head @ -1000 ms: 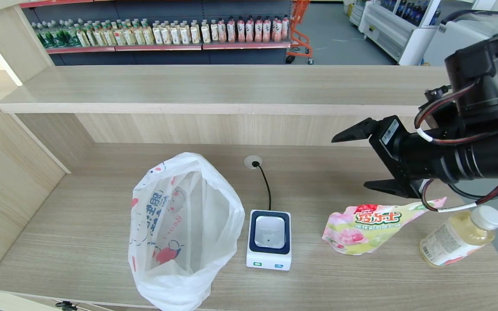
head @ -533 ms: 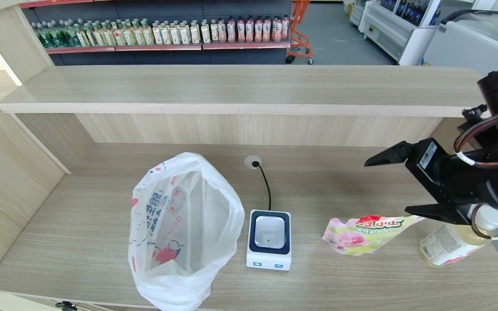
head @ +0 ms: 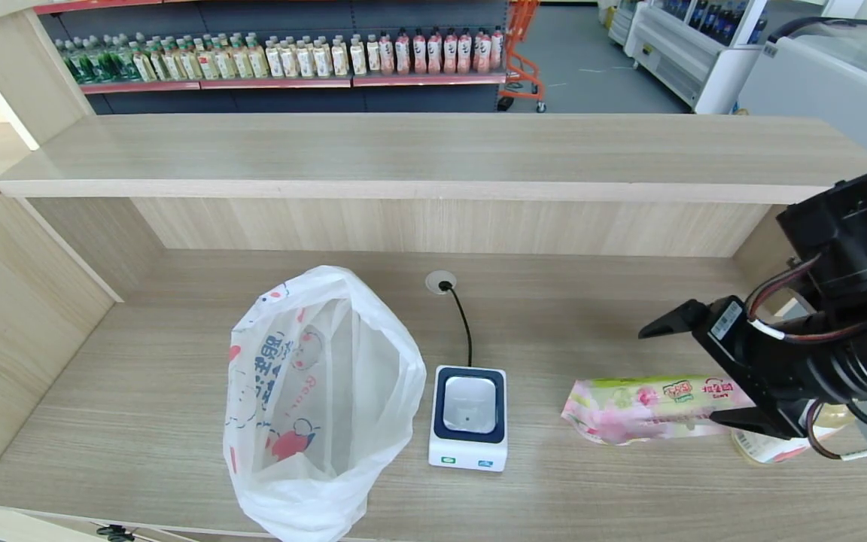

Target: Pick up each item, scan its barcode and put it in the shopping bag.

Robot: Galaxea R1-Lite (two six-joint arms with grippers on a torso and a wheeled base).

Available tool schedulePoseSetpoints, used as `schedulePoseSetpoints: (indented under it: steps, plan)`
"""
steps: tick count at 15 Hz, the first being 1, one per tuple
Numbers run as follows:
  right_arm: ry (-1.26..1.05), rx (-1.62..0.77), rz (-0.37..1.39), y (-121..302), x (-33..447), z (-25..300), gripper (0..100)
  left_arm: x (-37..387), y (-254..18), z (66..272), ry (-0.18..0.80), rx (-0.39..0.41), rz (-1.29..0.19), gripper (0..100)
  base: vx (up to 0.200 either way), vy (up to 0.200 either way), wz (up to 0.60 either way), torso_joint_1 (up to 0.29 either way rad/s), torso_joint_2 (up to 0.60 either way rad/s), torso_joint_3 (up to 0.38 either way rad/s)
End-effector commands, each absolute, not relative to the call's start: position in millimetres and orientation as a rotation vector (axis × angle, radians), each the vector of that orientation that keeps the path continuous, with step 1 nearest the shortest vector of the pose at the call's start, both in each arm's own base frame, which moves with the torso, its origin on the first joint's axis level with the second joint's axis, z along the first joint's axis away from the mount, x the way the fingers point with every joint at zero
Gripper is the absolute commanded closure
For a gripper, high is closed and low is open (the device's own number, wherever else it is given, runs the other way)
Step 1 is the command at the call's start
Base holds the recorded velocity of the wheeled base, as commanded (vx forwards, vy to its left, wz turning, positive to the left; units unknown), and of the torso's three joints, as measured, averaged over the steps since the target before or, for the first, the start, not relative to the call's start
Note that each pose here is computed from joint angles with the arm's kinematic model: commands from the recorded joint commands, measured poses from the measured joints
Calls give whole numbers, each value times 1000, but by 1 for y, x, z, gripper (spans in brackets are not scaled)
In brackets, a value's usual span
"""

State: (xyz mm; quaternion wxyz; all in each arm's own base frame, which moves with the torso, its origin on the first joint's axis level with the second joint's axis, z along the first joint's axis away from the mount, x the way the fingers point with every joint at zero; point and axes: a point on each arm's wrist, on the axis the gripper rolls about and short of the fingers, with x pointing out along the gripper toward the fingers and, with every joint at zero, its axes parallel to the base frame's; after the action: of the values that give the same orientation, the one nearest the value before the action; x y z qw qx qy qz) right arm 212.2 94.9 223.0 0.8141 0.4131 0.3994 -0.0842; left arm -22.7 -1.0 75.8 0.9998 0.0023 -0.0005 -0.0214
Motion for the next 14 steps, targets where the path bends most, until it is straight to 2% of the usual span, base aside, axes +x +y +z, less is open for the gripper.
schedulePoseSetpoints:
  steps: [1,6,9,10,14]
  plan:
    - [881,873,-224,96,227,207,0,-23,-1,76,-2,5,-43,0,0,0,0,0,0,0]
    - [971,846,-326,106,269,155,0,-23,-1,76,-2,5,-43,0,0,0,0,0,0,0]
    - [950,873,-318,111,281,139,0,-23,-1,76,-2,5,-43,0,0,0,0,0,0,0]
    - [953,867,-315,112,282,135,100,-23,-1,76,-2,5,-43,0,0,0,0,0,0,0]
    - [983,811,-317,115,290,117,100,-23,-1,76,-2,5,-44,0,0,0,0,0,0,0]
